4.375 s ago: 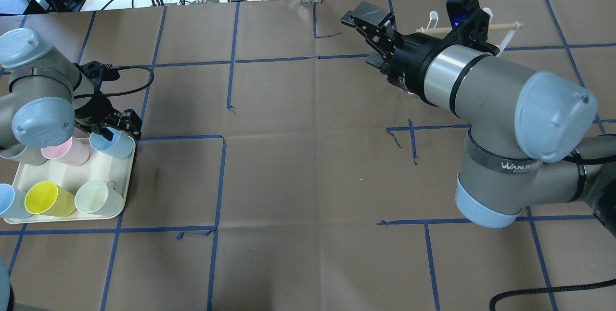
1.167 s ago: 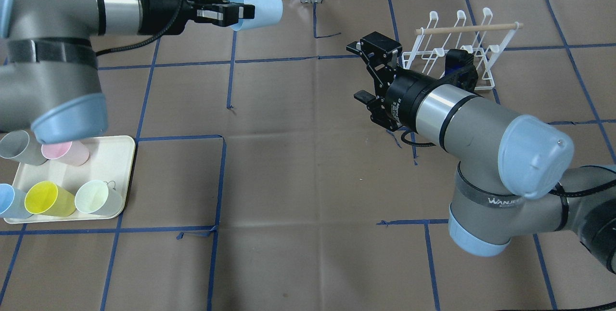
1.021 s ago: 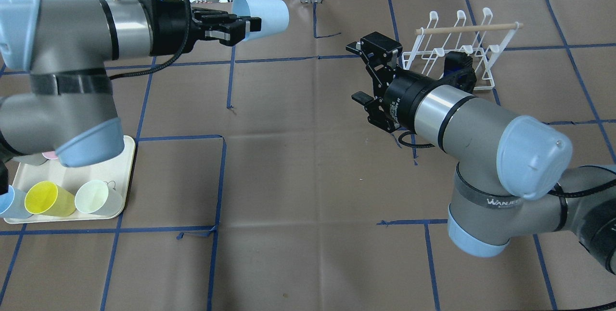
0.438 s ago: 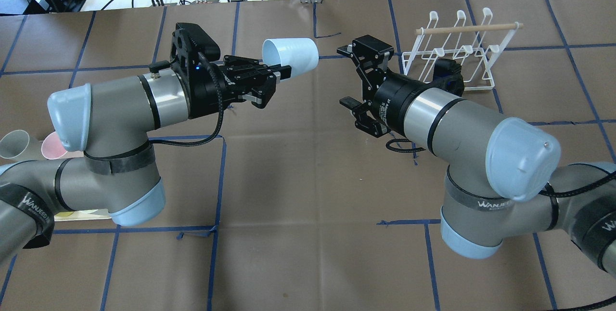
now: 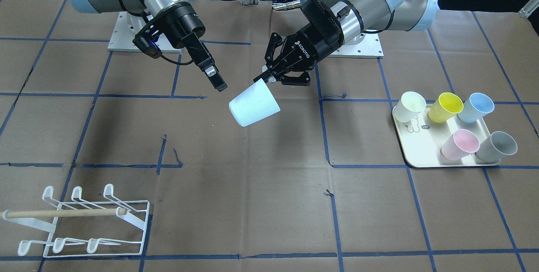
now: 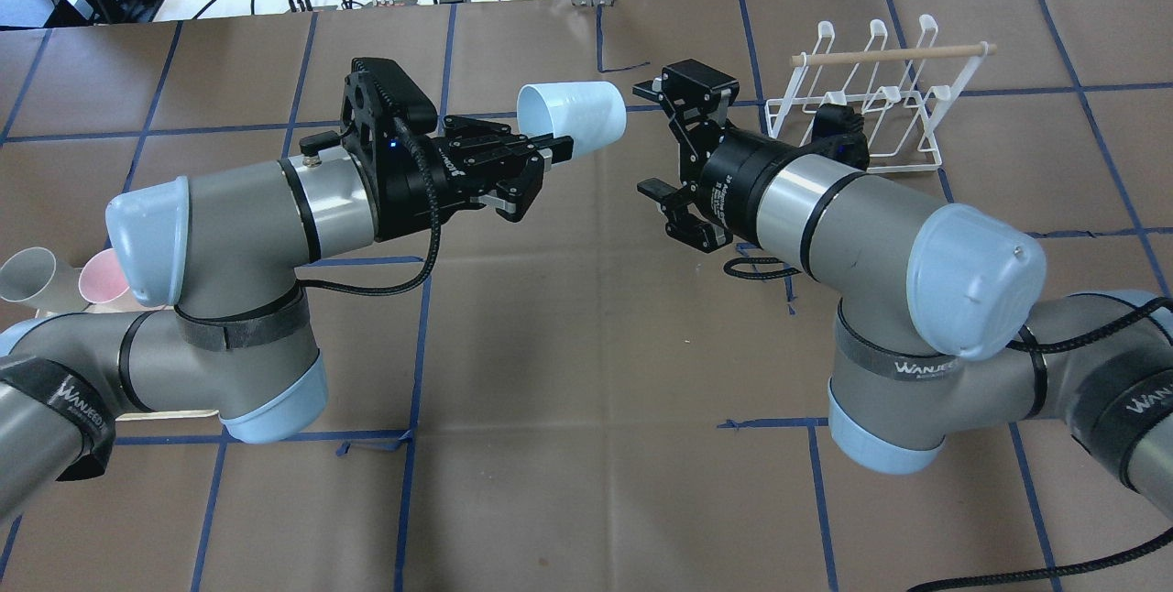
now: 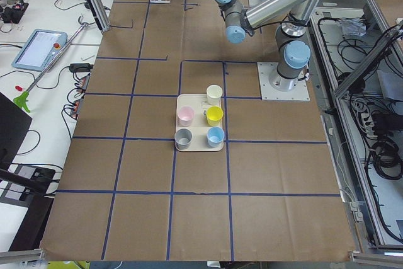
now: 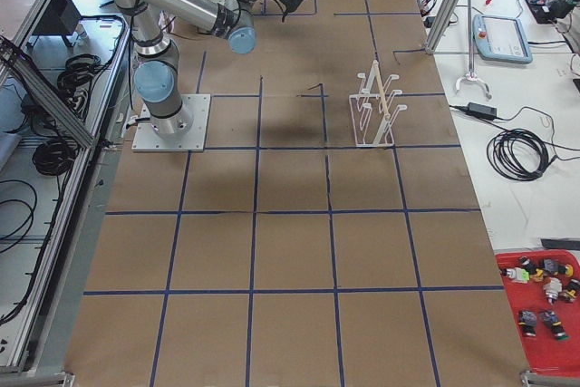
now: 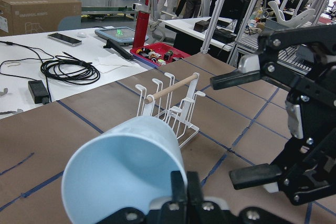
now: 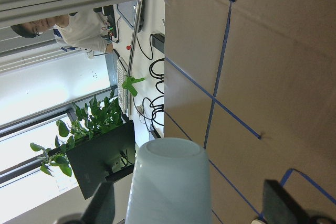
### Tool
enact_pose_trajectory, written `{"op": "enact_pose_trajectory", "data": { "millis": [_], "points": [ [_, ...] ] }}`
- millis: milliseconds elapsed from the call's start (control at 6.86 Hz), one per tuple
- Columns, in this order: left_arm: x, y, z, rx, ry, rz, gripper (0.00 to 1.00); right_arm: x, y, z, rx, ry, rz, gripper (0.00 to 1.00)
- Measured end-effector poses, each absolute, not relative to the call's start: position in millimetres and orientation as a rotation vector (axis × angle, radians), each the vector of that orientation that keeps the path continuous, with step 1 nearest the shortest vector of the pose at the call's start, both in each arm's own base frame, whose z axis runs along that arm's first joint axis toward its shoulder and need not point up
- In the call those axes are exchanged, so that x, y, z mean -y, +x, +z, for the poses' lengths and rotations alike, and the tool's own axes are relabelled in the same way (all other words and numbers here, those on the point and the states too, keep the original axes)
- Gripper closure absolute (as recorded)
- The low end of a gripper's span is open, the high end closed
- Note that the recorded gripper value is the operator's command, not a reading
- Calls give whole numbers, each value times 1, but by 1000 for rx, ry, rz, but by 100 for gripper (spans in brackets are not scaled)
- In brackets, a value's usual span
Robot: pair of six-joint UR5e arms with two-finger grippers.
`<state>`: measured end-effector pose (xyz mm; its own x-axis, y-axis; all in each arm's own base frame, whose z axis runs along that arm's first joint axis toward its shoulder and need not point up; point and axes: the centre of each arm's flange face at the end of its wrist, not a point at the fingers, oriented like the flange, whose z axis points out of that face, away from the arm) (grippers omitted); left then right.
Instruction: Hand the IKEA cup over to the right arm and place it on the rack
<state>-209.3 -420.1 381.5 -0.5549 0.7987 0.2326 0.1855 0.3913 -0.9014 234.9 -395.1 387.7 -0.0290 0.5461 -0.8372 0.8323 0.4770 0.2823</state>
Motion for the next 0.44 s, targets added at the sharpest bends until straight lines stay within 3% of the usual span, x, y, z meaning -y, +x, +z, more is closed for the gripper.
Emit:
{"op": "enact_pose_trajectory", "data": {
  "millis": [438],
  "points": [
    [419, -210, 383, 1973, -841, 1163, 100, 415, 251, 385, -1706, 1233, -320, 1]
  ]
}}
